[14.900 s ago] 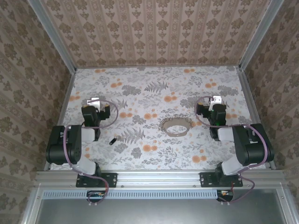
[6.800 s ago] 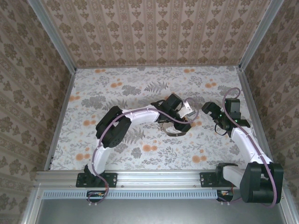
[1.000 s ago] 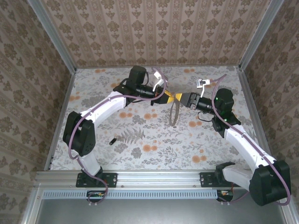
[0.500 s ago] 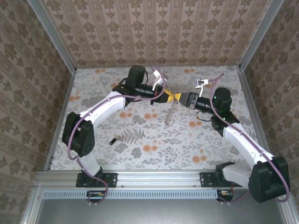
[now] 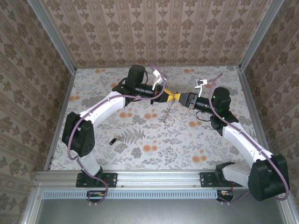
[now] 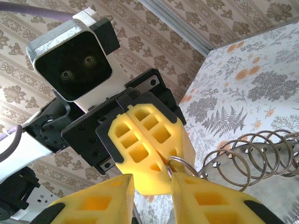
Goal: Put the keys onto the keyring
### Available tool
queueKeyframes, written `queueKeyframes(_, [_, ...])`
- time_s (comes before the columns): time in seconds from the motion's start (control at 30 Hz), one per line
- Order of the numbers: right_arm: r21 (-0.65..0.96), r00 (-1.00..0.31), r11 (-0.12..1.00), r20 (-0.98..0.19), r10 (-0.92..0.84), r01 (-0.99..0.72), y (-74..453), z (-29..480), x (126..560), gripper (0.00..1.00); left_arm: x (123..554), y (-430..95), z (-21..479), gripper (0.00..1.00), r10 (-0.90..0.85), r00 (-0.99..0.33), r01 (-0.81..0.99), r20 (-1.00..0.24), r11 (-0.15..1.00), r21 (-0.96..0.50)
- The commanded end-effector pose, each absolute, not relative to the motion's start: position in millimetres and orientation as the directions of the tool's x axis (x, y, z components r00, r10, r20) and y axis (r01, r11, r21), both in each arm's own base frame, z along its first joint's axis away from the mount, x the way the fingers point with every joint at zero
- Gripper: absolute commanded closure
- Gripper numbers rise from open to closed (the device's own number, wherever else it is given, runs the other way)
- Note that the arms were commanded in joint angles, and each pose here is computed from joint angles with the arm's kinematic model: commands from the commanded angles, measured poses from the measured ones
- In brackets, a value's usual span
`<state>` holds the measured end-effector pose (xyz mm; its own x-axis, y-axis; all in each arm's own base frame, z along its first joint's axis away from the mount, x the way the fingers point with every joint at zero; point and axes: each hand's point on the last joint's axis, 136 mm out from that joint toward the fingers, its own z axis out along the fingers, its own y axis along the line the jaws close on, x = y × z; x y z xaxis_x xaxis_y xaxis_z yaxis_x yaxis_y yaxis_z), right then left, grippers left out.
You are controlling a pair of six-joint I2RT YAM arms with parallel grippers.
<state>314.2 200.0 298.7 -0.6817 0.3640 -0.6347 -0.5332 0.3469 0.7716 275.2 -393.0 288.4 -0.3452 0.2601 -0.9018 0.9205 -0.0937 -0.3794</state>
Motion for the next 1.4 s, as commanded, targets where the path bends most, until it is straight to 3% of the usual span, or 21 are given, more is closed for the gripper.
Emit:
queueKeyframes(0.0, [0.77,-0.703,0.34,-0.635,0.321,-0.54,206.5,290.4,309.2,0.71,266.0,-386.7,334.1,1.0,0.183,-0.263,0.944,-0.947,-0.154,-0.292])
queueKeyframes(0.57, [0.742,-0.689,0.366,-0.665,0.288,-0.562,208.6,287.4,310.0,0.79,261.2,-387.1,336.9,1.0,0.181,-0.276,0.933,-0.944,-0.187,-0.308])
queueKeyframes(0.8, [0.707,-0.646,0.39,-0.703,0.296,-0.591,204.3,309.8,310.9,0.68,258.4,-386.1,335.9,1.0,0.186,-0.279,0.928,-0.942,-0.199,-0.314])
queueKeyframes(1.37, [0.659,-0.567,0.389,-0.752,0.335,-0.643,196.3,358.1,303.0,0.65,250.5,-383.7,335.9,1.0,0.189,-0.283,0.921,-0.94,-0.219,-0.321])
